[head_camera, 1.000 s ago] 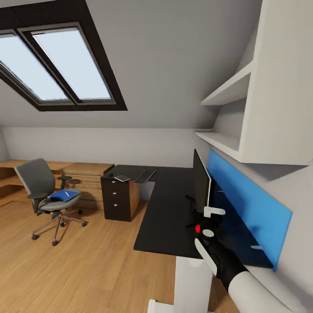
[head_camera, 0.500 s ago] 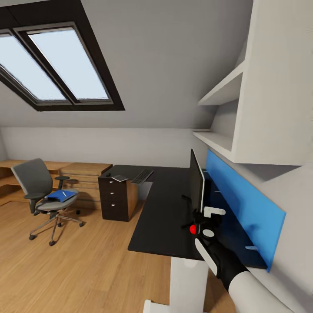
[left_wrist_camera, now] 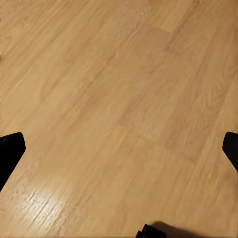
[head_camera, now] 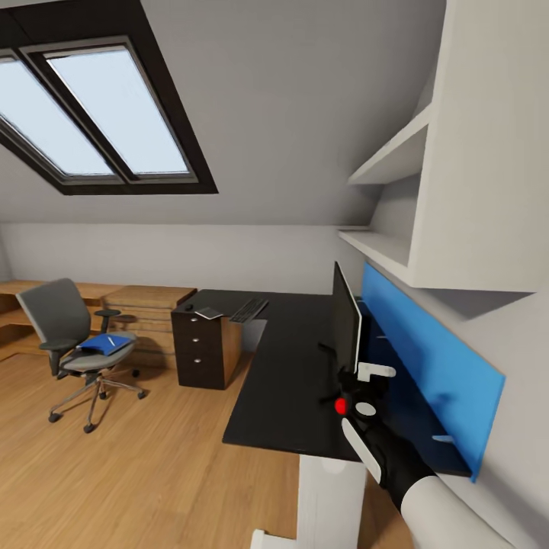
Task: In the bedroom, organize the workspace by keeping the computer under the desk, ensuring the monitor is on the desk, placing the keyboard on the desk next to the monitor, placing the mouse on the desk next to the keyboard, moving the folder from the swivel chair onto the desk next to the mouse, stacking the notebook on top of the folder with the pen on top of the notebook, and positioning the swivel chair next to the desk.
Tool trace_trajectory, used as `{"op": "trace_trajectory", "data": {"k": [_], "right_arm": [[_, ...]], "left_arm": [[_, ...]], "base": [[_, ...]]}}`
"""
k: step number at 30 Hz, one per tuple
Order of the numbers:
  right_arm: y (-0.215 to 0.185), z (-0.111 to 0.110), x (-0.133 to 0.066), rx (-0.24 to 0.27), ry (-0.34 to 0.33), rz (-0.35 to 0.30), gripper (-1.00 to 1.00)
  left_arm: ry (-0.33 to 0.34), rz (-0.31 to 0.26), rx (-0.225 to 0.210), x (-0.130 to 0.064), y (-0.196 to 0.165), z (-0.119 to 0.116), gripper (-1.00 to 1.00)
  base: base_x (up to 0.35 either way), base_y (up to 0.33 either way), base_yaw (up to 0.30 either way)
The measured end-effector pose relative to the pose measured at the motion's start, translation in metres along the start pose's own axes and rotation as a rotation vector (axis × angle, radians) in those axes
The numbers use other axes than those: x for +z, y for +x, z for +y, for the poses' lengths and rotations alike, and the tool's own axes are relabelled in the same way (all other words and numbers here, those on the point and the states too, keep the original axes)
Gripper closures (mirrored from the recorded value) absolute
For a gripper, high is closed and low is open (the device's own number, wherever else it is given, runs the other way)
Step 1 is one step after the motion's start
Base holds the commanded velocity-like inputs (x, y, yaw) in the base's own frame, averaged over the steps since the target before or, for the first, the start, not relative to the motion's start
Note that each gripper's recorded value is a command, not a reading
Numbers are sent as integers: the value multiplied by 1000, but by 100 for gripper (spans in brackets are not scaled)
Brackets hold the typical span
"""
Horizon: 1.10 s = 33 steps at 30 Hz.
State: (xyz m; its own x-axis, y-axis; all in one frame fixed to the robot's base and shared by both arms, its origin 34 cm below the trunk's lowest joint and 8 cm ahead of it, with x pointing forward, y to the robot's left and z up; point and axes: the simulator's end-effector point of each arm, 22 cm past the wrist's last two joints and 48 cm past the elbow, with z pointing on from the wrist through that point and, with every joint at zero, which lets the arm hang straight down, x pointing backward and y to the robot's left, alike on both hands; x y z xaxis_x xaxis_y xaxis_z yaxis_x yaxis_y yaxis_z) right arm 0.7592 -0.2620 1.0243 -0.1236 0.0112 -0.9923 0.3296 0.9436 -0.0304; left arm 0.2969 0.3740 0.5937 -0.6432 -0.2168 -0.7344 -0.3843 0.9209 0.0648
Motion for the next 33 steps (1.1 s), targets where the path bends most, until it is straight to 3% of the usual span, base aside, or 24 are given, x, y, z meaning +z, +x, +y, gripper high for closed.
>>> {"op": "trace_trajectory", "data": {"k": [33], "right_arm": [[0, 0, 0, -1, 0, 1, -100]], "left_arm": [[-1, 0, -1, 0, 0, 0, -100]], "base": [[65, 27, 0]]}}
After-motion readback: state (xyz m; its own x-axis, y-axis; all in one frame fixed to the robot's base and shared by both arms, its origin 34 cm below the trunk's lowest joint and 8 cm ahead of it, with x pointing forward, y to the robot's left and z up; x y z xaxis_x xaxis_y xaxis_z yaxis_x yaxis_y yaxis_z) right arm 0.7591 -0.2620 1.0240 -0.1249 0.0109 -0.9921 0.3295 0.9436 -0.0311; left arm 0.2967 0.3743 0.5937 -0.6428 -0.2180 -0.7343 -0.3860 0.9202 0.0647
